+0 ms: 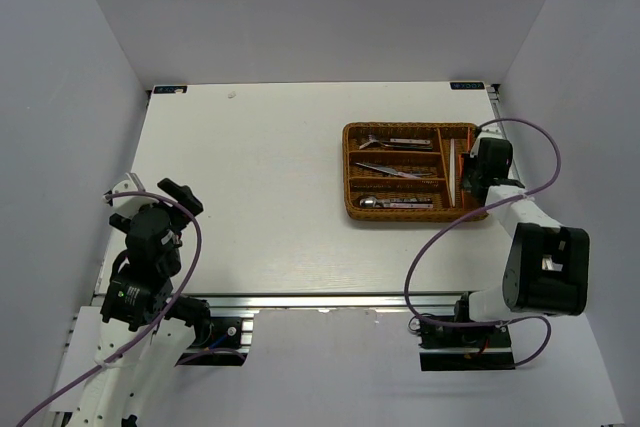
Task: Sort the eating utensils into containers
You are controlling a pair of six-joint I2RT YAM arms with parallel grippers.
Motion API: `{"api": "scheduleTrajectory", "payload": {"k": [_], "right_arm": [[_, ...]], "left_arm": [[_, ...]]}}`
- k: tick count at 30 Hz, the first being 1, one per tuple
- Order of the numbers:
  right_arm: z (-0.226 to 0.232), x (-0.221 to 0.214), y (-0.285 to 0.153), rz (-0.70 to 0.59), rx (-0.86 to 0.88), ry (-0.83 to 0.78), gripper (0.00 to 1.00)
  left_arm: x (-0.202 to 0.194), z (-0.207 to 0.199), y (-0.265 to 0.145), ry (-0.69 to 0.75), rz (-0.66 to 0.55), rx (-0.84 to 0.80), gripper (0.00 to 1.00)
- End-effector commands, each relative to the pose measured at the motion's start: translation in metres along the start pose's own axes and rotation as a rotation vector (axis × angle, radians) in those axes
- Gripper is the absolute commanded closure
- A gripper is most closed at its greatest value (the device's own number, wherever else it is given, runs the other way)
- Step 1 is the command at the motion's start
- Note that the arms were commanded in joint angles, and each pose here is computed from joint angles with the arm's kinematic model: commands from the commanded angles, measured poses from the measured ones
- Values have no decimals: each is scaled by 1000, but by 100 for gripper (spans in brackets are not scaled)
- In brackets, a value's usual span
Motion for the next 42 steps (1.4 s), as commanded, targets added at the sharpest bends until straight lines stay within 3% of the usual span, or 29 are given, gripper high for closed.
{"api": "scheduleTrajectory", "payload": {"k": [1, 2, 3, 4, 5, 6, 8, 9, 11, 12, 13, 15, 19, 24, 29, 37, 42], "right_arm": [[2, -14, 8, 50, -2, 14, 100], [2, -16, 7, 74, -3, 22, 99], [4, -9, 4, 58, 1, 39, 84], [4, -6, 1, 55, -2, 57, 76], [5, 5, -6, 15, -1, 74, 42], [6, 12, -12, -11, 1, 82, 26], [6, 27, -27, -43, -2, 97, 11], [7, 50, -46, -119, 8, 126, 11], [9, 63, -72, -143, 30, 166, 11], [10, 84, -103, -234, 55, 207, 11], [10, 82, -118, -215, 61, 211, 11], [8, 87, -163, -298, 68, 225, 11], [-1, 68, -221, -338, 70, 212, 11], [-5, 35, -271, -400, 96, 132, 11], [-12, 13, -299, -490, 145, 139, 11], [-10, -1, -304, -451, 209, 108, 11], [-10, -1, -302, -446, 206, 108, 10]], "left_arm": [[0, -3, 2, 5, -3, -24, 2], [0, -3, 2, 5, -3, -24, 2], [-1, -3, 2, 7, 0, -22, 2], [-1, -3, 3, 8, 3, -18, 2], [-1, -4, 3, 13, 7, -13, 2], [0, -4, 3, 11, 6, -10, 2], [0, -4, 5, 19, 12, 2, 2], [1, -5, 6, 21, 15, 5, 2], [2, -6, 8, 37, 30, 28, 3], [9, -10, 10, 43, 46, 40, 3], [12, -10, 10, 61, 71, 57, 3], [37, -19, 9, 71, 73, 65, 3], [90, -21, -5, 120, 43, 122, 2], [123, -7, -26, 192, -16, 170, 2], [124, 13, -44, 192, -53, 216, 2], [102, 24, -53, 138, -74, 162, 2], [97, 26, -49, 175, -62, 204, 2]]}}
Point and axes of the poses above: each gripper's point midway between its finger pads, its own y axis out along the fingers, its own z axis along the line the jaws close on, x = y × z, the point moved 9 cm from there along -y, back along the fingers, and after that the axes turned 8 degrees about y, right-handed, at the moved point
